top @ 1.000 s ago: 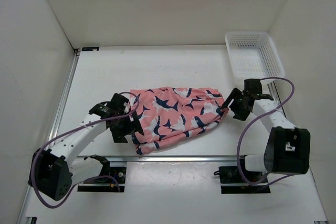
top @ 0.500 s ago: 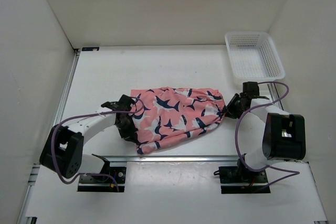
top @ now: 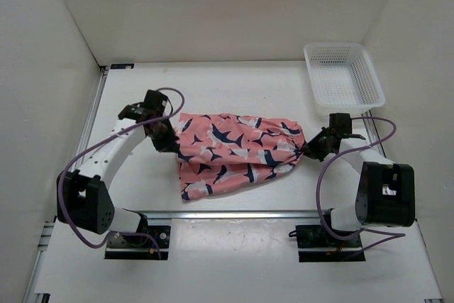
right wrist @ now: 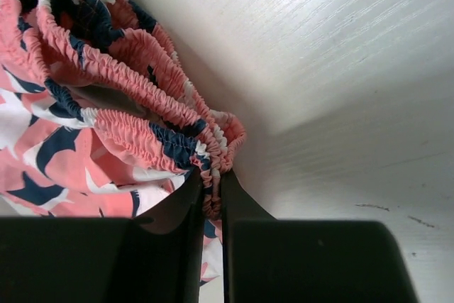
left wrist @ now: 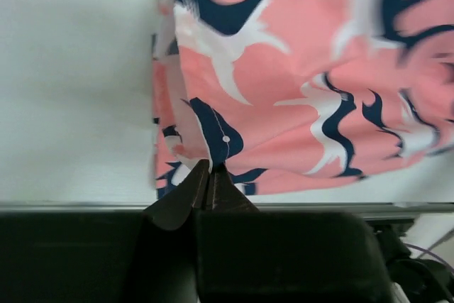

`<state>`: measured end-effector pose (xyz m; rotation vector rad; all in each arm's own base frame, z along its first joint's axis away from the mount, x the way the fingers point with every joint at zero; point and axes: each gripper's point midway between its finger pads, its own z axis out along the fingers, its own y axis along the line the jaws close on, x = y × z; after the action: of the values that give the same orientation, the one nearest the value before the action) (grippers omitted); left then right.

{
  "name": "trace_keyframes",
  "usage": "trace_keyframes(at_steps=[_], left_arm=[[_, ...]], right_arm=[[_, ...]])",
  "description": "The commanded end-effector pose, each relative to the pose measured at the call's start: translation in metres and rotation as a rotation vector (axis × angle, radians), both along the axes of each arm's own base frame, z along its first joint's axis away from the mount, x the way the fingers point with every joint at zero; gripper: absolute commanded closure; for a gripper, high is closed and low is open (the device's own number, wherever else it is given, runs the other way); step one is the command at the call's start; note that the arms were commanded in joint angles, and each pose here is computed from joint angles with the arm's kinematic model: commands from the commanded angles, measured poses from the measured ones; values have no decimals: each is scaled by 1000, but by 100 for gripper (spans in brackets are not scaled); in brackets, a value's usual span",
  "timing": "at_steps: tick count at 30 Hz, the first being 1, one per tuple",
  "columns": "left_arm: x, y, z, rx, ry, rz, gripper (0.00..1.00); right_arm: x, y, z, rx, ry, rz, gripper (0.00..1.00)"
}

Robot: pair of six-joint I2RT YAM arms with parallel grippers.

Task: Fold and stack the shorts
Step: Fold the shorts

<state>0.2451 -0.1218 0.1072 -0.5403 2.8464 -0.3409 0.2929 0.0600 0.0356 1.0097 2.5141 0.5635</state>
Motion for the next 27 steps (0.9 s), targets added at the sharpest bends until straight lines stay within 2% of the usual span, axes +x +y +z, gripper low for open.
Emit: trace_keyframes(at_steps=[1,4,7,8,9,11,12,13,14,15,16,17,18,19,22,24,27], left_arm=[[-4,9,57,2,-97,-60,90],[-34,-1,73,-69,-82,-121,90],[-72,-11,50,-111,29,-152,90],[-80,-13,45,-118,26,-155,90],[-96,-11,21,-121,102,-114,90],[-104,-16,3,-151,119,-105,90],[-117,-13,-15,-149,174,-93,83],[-119,-16,-20,-168,182,-99,70],[-121,-19,-25,-179,212,-101,52],[-118,-19,-25,-175,207,-124,23],[-111,-19,-21,-163,188,-130,15],[-104,-11,-21,-103,177,-114,9],[-85,-12,-6,-91,101,-121,7],[-76,-8,-2,-67,83,-103,7],[-39,-7,12,-26,-14,-74,12],[-20,-3,6,-1,-16,-40,16],[2,8,-12,30,1,3,26]], right_arm=[[21,-6,23,1,-71,-87,100],[24,-6,29,1,-75,-87,100],[27,-6,32,1,-85,-87,100],[27,-6,32,1,-85,-87,100],[24,-6,29,1,-75,-87,100],[20,-6,25,1,-63,-87,100],[16,-8,20,-13,-53,-82,100],[14,-8,19,-13,-44,-81,100],[14,-8,19,-19,-46,-71,94],[14,-9,18,-27,-46,-76,85],[14,-10,18,-40,-51,-55,65],[11,-10,17,-44,-53,-47,56],[9,-13,15,-59,-44,-46,50],[9,-13,15,-64,-45,-38,45],[5,-15,11,-82,-40,-24,45],[2,-15,7,-87,-31,-16,45],[3,-14,2,-83,-32,0,51]])
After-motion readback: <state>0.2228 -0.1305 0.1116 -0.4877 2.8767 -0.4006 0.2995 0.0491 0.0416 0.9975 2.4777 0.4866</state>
